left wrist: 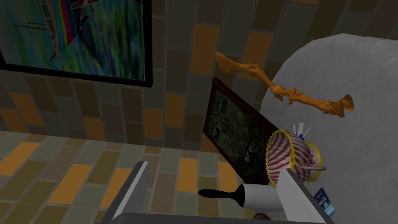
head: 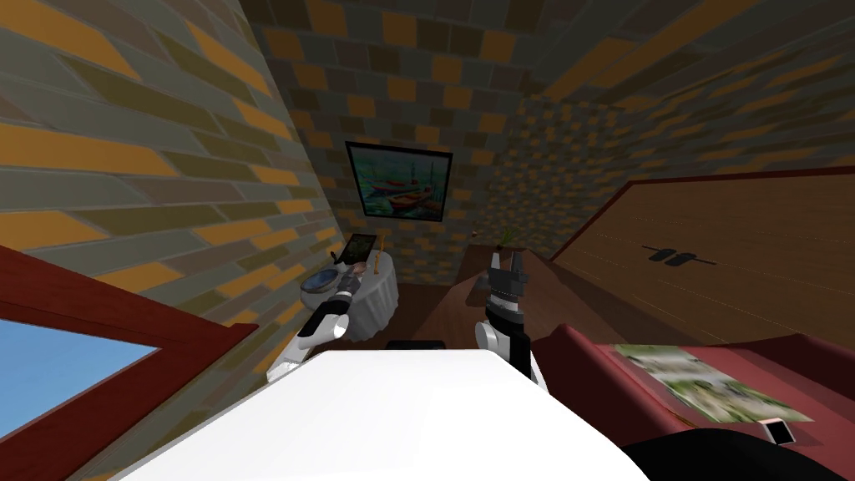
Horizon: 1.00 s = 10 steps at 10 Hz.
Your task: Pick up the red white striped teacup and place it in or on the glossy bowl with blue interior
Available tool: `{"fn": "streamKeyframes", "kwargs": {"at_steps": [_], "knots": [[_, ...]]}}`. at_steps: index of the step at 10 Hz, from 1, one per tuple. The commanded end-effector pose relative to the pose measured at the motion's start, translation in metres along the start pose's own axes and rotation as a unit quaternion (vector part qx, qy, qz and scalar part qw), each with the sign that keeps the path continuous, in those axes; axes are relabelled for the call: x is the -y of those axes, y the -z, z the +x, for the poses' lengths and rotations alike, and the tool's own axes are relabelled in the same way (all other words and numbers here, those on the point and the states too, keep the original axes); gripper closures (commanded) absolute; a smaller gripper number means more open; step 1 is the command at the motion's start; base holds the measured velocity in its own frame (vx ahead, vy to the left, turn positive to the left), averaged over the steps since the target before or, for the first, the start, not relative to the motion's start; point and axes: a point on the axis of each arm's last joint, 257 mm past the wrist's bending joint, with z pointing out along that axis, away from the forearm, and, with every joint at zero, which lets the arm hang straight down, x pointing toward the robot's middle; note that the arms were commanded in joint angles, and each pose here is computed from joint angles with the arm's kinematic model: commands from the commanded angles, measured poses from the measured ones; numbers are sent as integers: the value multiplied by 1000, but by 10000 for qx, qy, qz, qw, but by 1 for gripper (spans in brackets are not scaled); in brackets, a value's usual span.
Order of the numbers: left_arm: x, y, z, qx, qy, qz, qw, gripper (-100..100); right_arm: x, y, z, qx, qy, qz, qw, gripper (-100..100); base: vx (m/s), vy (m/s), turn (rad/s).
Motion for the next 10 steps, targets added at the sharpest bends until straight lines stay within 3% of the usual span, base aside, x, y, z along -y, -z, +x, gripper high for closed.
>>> {"fn": "streamKeyframes", "kwargs": {"at_steps": [1, 3, 4, 9, 10], "knots": [[-31, 3, -14, 142, 49, -387, 9991, -100, 0, 0, 0, 0, 0, 0, 10000, 0, 149, -78, 0], [-63, 8, -38, 341, 95, -811, 9961, -100, 0, 0, 0, 0, 1, 0, 10000, 0, 174, -24, 6], [-65, 8, -39, 346, 95, -829, 9959, -100, 0, 0, 0, 0, 1, 0, 10000, 0, 114, 4, 5], [-140, 38, -108, 934, 187, -1840, 9783, -100, 0, 0, 0, -1, 1, 0, 10000, 0, 151, -5, 6], [-141, 38, -108, 940, 188, -1854, 9780, -100, 0, 0, 0, 0, 1, 1, 10000, 0, 138, 5, 10]]}}
